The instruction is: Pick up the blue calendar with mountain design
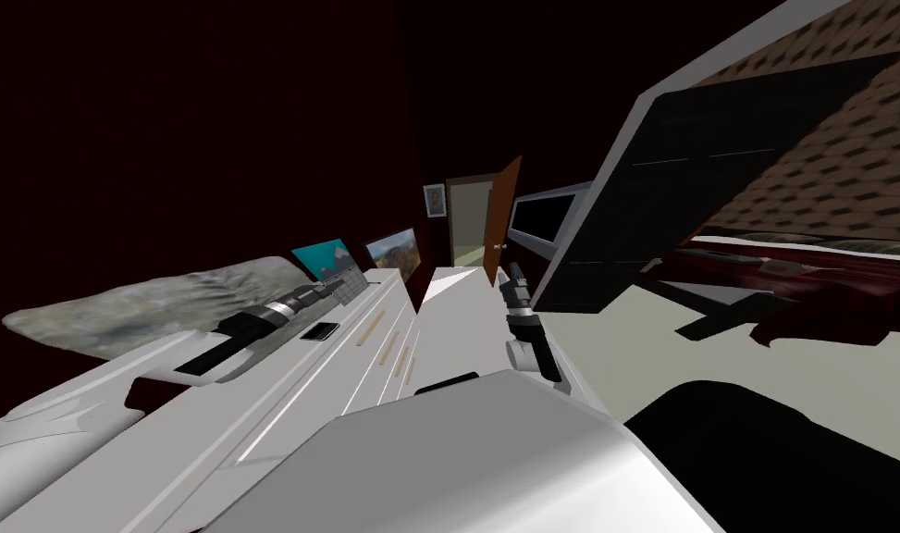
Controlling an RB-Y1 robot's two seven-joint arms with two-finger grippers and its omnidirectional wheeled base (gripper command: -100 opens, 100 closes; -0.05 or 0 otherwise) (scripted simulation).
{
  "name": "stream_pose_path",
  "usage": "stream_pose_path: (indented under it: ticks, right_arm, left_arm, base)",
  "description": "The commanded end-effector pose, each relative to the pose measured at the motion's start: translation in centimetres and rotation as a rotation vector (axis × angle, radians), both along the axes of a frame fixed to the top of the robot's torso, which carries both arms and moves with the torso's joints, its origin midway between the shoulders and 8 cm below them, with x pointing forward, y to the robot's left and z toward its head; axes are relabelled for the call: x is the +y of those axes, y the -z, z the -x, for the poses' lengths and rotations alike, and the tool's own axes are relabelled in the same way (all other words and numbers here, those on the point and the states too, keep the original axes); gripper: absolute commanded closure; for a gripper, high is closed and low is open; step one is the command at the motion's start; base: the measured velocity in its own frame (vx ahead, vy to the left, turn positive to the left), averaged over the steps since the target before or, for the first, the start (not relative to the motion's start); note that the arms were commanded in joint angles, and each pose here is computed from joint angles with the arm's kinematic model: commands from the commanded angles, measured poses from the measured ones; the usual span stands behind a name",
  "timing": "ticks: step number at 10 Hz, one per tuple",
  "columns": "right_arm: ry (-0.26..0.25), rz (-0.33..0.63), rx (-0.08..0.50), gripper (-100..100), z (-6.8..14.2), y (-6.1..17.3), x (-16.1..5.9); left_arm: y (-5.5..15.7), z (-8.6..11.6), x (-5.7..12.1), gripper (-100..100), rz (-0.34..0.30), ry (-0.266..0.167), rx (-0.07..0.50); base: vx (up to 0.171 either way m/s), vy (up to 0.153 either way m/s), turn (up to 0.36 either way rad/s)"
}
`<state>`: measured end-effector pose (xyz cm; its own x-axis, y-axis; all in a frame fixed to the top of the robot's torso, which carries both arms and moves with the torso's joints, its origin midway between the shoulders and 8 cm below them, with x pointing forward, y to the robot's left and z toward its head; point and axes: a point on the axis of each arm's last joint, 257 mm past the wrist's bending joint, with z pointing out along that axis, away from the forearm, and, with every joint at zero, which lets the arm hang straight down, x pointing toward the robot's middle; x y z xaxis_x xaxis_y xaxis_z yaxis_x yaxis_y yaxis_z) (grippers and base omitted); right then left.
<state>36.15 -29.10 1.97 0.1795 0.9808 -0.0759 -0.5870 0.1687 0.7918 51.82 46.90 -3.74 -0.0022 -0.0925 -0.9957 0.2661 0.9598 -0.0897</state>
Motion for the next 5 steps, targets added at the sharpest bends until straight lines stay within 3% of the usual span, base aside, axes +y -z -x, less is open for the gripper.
stream_pose_path:
  ticks: [1, 3, 5]
  right_arm:
    - [0.0, 0.0, 0.0, 0, 0.0, 0.0, 0.0]
    - [0.0, 0.0, 0.0, 0, 0.0, 0.0, 0.0]
    - [0.0, 0.0, 0.0, 0, 0.0, 0.0, 0.0]
  left_arm:
    - [1.4, -0.8, -0.2, -100, 0.003, 0.005, 0.022]
    - [0.5, -2.0, 0.7, -100, 0.005, -0.015, 0.007]
    - [-1.0, -2.8, 1.6, -100, 0.008, -0.033, -0.019]
  base:
    - [-0.145, 0.014, -0.106]
    - [-0.053, 0.0, 0.014]
    - [0.01, -0.003, 0.002]
